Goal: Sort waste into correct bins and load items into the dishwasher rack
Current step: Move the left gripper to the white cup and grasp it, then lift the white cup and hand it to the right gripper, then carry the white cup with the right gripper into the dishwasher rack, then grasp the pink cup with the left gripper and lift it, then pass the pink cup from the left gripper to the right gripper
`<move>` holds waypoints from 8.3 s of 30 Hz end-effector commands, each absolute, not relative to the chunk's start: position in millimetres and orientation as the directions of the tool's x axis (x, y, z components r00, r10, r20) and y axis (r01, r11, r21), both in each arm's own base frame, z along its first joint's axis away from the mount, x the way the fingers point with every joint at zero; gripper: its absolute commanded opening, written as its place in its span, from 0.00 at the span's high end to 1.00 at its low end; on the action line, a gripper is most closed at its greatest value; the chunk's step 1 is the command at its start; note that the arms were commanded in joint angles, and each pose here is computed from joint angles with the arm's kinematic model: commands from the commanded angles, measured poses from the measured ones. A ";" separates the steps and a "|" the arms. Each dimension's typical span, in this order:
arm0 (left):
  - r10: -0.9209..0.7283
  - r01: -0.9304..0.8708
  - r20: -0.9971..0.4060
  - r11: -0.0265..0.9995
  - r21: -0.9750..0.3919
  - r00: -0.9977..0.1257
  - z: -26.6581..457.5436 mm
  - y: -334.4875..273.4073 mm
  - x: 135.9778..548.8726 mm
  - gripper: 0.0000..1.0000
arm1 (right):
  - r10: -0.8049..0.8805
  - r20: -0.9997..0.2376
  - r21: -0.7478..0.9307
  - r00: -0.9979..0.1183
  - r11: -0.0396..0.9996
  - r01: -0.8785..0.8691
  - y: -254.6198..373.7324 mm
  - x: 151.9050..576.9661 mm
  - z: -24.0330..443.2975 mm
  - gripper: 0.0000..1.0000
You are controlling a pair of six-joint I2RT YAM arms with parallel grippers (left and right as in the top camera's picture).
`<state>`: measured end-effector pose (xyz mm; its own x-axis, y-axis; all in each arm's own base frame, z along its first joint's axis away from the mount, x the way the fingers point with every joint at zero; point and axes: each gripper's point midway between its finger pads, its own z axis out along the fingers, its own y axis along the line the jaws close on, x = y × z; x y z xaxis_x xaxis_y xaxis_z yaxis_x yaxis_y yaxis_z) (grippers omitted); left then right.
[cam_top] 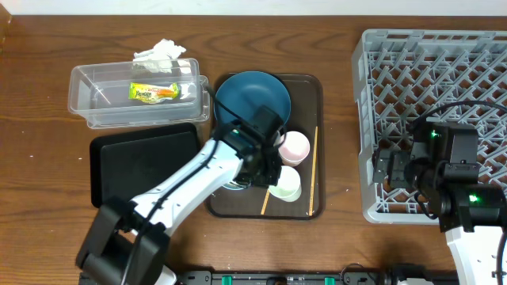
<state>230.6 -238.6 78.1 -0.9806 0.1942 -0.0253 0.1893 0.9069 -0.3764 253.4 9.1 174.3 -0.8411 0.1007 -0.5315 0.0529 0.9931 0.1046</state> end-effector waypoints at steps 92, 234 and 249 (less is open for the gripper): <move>-0.035 0.104 -0.259 0.857 -0.505 -0.965 143.9 -180.4 300.8 0.47 | -0.067 -0.609 0.323 -0.791 0.889 -0.324 72.0 287.1 202.8 0.79; 0.129 0.147 -0.129 0.139 -0.979 -0.983 252.2 -275.1 294.7 0.94 | -0.250 -0.724 0.593 -0.642 0.249 -0.766 190.8 289.8 271.6 0.55; 0.238 0.230 -0.224 -0.002 -0.973 -0.945 276.9 -274.7 277.6 0.94 | -0.232 -0.772 0.555 -0.592 0.211 -0.805 193.7 293.7 279.9 0.20</move>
